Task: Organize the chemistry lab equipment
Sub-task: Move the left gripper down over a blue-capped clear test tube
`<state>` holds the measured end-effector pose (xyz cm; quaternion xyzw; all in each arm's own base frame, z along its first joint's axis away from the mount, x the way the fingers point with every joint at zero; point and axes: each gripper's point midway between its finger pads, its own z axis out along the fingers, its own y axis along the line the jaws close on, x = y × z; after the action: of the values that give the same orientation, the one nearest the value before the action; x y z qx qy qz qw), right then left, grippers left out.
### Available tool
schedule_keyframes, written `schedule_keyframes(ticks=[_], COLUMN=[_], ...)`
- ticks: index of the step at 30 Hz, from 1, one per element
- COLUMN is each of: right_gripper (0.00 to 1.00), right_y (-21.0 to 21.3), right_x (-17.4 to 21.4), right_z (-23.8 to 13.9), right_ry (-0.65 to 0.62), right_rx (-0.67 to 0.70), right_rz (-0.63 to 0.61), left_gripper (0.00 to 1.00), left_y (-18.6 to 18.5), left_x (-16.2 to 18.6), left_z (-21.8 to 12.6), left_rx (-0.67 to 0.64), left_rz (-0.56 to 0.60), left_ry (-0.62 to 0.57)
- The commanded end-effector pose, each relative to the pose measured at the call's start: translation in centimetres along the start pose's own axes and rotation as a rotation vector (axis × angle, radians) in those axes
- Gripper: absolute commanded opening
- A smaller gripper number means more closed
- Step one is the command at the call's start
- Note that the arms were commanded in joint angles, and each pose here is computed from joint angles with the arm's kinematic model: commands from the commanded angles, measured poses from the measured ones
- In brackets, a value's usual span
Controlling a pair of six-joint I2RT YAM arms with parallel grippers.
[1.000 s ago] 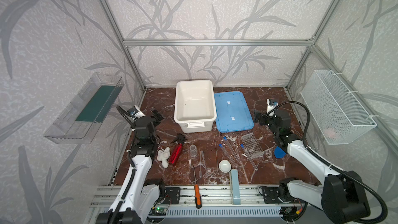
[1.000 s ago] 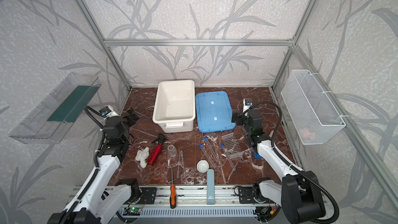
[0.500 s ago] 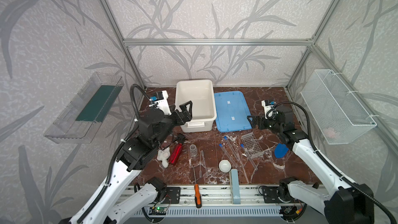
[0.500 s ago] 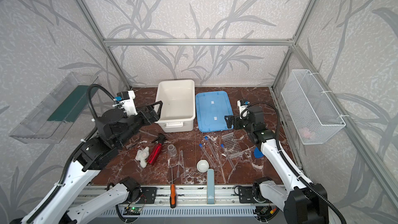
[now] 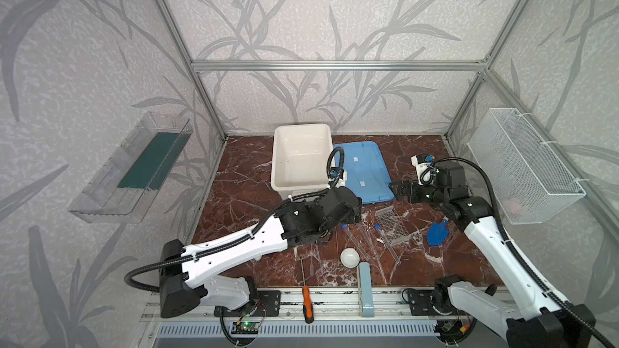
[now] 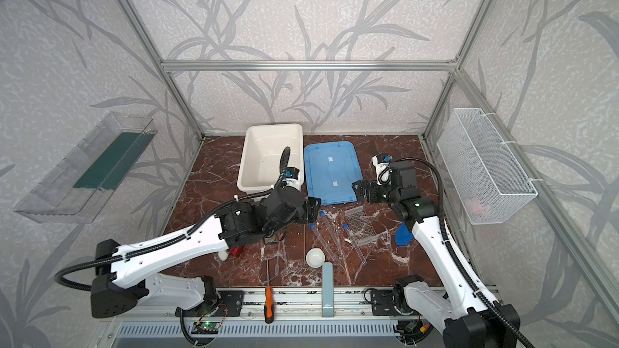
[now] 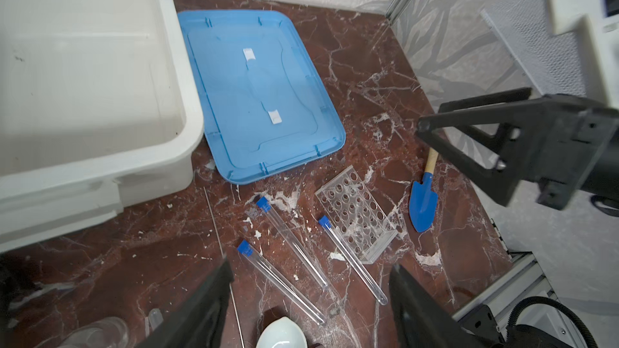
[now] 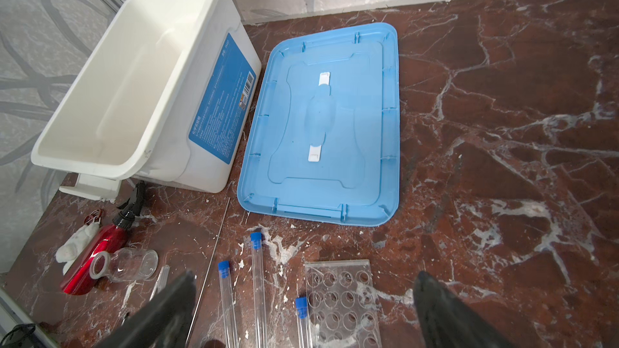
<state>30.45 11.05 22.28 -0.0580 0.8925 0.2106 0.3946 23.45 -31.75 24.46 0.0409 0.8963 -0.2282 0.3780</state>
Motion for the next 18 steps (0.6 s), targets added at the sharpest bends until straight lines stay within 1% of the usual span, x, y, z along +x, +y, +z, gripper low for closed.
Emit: schedule_keyframes(ticks=[1, 4, 5, 8, 10, 13, 16, 18], right_gripper=[0.99, 0.99, 0.99, 0.99, 0.99, 1.0, 0.99, 0.99], right_y=[0.3, 0.1, 0.2, 0.4, 0.4, 0.1, 0.0, 0.0], right_x=[1.2, 1.8, 2.0, 2.4, 2.6, 3.2, 3.4, 3.5], right_z=[-0.7, -0.8, -0.8, -0.8, -0.8, -0.8, -0.9, -1.0], right_ry=[0.04, 0.07, 0.076, 0.084, 0.084, 0.093, 0.091, 0.085], right_rx=[-0.005, 0.004, 0.002, -0.015, -0.015, -0.006, -0.002, -0.003], right_rz=[0.018, 0.019, 0.023, 0.023, 0.017, 0.005, 0.0, 0.001], left_gripper=[0.69, 0.64, 0.62, 0.61, 0.61, 0.6, 0.55, 0.52], left_y=[0.5, 1.5, 2.4, 4.2, 4.4, 3.5, 3.7, 4.2], left_x=[2.8, 5.0, 5.7, 7.6, 8.1, 9.1, 11.5, 12.5], left_z=[2.6, 4.7, 5.1, 6.0, 6.5, 8.2, 9.8, 10.3], left_rx=[-0.048, -0.133, -0.195, -0.346, -0.386, -0.369, -0.391, -0.441], left_rz=[-0.119, -0.157, -0.195, -0.261, -0.288, -0.357, -0.47, -0.495], left_ry=[0.077, 0.144, 0.165, 0.228, 0.241, 0.271, 0.376, 0.401])
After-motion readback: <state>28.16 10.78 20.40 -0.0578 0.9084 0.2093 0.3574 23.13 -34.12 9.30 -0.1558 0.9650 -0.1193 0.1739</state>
